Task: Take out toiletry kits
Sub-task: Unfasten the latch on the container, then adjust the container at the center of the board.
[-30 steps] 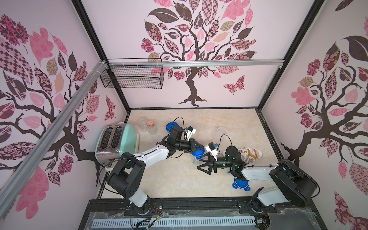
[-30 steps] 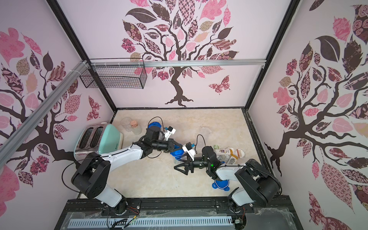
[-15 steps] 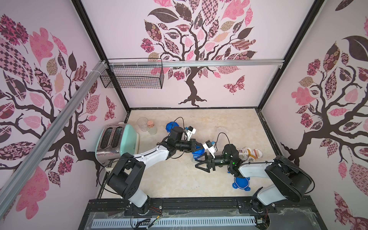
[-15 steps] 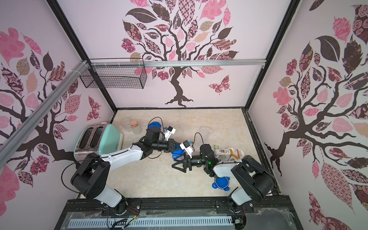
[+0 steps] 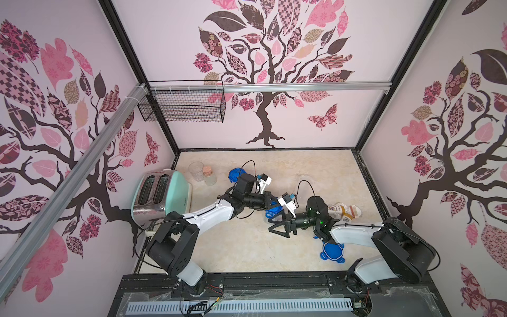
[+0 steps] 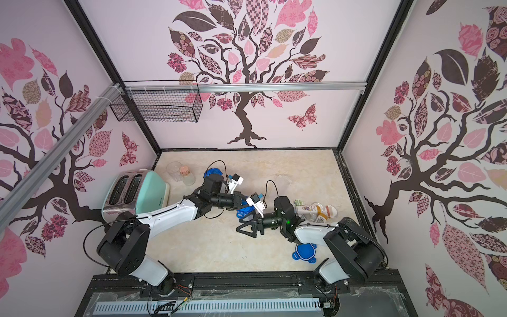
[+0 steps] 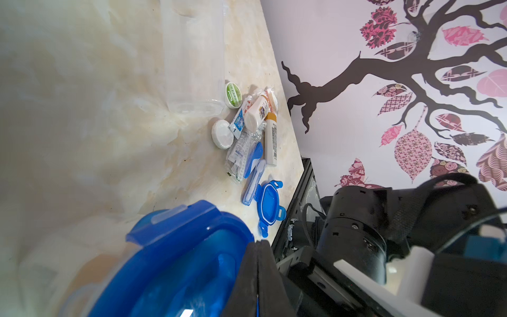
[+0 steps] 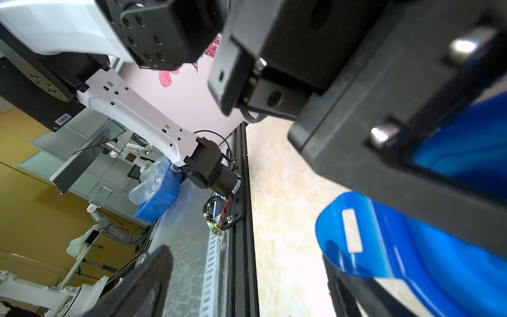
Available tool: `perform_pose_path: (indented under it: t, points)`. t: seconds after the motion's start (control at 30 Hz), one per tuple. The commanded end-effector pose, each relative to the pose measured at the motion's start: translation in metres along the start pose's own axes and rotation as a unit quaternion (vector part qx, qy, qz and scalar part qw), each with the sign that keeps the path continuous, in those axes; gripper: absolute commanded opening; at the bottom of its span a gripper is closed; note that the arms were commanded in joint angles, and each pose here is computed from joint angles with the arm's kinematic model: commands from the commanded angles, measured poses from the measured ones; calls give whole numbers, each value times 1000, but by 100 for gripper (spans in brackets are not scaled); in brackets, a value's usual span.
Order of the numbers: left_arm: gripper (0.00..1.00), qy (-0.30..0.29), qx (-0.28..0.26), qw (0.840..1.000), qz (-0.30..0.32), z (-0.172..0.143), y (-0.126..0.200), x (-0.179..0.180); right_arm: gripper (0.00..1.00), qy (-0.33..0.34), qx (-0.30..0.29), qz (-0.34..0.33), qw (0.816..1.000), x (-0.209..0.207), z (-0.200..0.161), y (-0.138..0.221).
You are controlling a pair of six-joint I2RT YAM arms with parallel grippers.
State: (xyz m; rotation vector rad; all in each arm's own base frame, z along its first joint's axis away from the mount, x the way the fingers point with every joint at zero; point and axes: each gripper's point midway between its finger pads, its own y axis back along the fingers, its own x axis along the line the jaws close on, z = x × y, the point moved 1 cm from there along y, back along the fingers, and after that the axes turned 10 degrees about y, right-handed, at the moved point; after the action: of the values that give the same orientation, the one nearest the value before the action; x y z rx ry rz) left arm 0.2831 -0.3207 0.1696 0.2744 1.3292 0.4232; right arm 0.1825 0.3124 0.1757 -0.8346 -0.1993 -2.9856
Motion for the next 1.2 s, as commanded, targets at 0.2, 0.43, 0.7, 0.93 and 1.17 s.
perform_pose_path:
  t: [0.2,0.43,0.7,0.93,1.17]
  points:
    - [35,-24,-38,998,49,19,29,-33,90,1,44,-51,998,-5,-7,6]
    - [50,-42,-91,992,80,26,64,-48,91,-4,51,-125,991,-10,-4,22]
    - [57,-15,-106,983,147,-23,105,-11,94,-35,77,-291,953,-52,22,62]
    - [63,14,-95,988,123,-48,104,5,93,-31,93,-334,937,-77,39,63]
    - [61,28,-57,994,87,-47,79,3,92,-14,84,-312,946,-78,53,53]
